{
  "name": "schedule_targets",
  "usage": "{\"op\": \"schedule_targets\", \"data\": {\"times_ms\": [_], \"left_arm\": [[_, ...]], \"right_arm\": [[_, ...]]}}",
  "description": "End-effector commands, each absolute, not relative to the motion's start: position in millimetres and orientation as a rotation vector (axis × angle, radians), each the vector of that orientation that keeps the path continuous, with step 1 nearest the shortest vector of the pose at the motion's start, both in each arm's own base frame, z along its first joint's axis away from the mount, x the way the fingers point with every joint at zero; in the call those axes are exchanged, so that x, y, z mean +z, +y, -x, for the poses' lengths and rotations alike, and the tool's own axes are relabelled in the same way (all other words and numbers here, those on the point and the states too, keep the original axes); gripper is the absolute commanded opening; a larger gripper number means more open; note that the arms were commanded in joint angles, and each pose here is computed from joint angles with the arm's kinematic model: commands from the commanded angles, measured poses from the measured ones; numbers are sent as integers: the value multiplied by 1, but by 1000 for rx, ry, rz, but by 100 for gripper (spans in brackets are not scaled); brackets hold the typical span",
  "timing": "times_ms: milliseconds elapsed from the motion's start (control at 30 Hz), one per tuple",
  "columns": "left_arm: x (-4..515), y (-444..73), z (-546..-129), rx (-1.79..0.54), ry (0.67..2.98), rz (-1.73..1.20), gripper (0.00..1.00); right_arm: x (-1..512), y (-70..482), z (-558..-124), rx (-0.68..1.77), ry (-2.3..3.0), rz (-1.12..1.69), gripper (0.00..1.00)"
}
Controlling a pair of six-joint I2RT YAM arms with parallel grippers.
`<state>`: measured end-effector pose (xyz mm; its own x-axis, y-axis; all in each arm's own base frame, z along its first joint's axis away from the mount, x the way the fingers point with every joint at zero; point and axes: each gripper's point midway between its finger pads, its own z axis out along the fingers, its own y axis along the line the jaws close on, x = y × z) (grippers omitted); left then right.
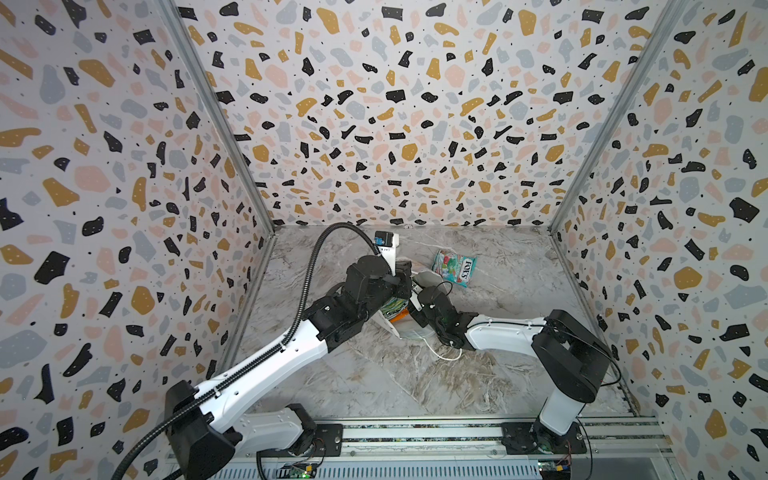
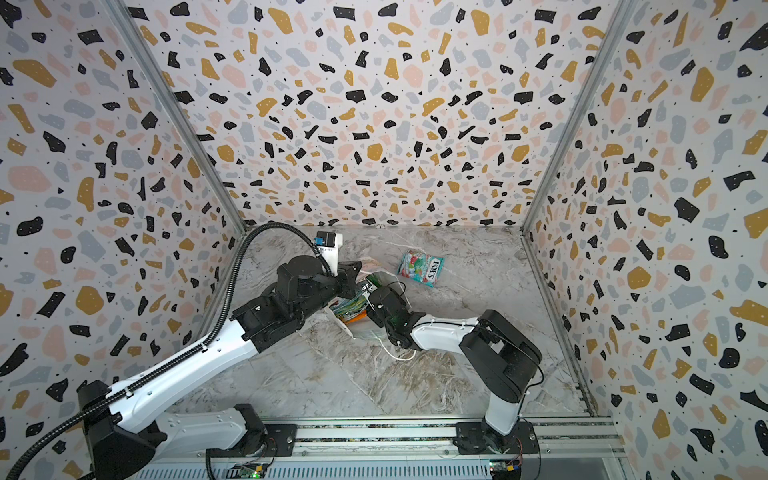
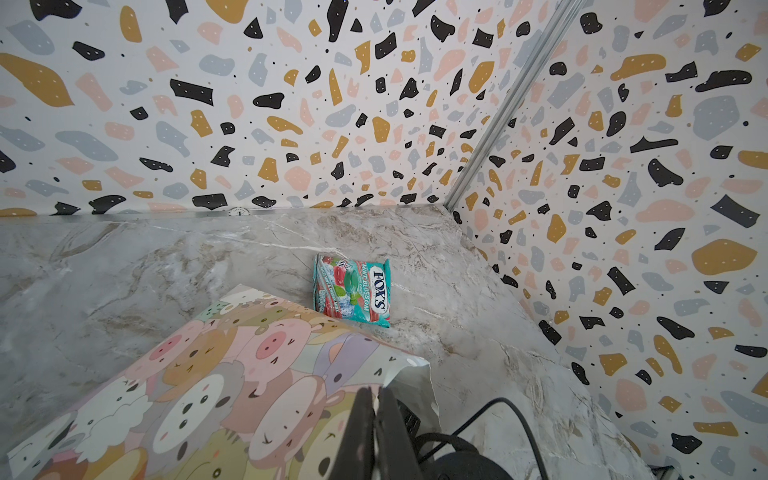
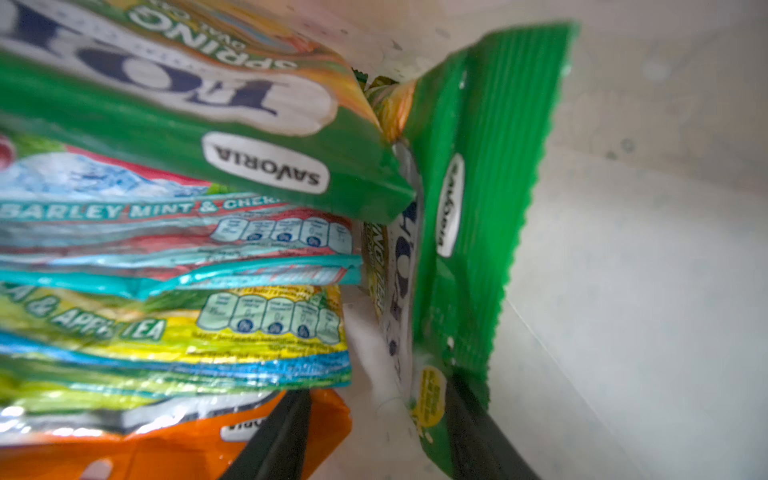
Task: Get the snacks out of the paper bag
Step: 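Reach the right gripper into the bag toward the green Spring Tea pack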
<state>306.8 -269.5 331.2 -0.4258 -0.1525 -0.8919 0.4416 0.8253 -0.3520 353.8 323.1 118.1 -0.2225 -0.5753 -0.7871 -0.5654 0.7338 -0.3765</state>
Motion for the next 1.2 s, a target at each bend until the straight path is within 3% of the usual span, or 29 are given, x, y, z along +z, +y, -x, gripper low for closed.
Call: {"op": "schedule_targets", "data": {"times_ms": [0, 167, 400, 700, 767, 933, 1100, 1167], "left_arm": [[363, -266, -304, -703, 1819, -199, 0], [362, -266, -304, -700, 1820, -198, 0], [362, -265, -304, -702, 1817, -195, 0], [363, -265, -303, -707, 1819, -195, 0], [363, -265, -303, -706, 1820, -195, 0], [363, -262, -303, -693, 1819, -189, 0], [358, -262, -305, -674, 1828, -193, 0], [356, -261, -306, -665, 1830, -188, 0]], "right_arm": [[160, 326, -344, 63, 1812, 861, 59], [179, 322, -335, 110, 1782, 845, 62], [162, 327, -343, 67, 1816, 879, 65], [135, 329, -364, -2, 1883, 859, 59], [130, 331, -366, -5, 1895, 869, 54], [133, 338, -360, 53, 1886, 901, 19], [149, 340, -344, 140, 1849, 931, 0], [155, 339, -339, 165, 1839, 934, 0]]}}
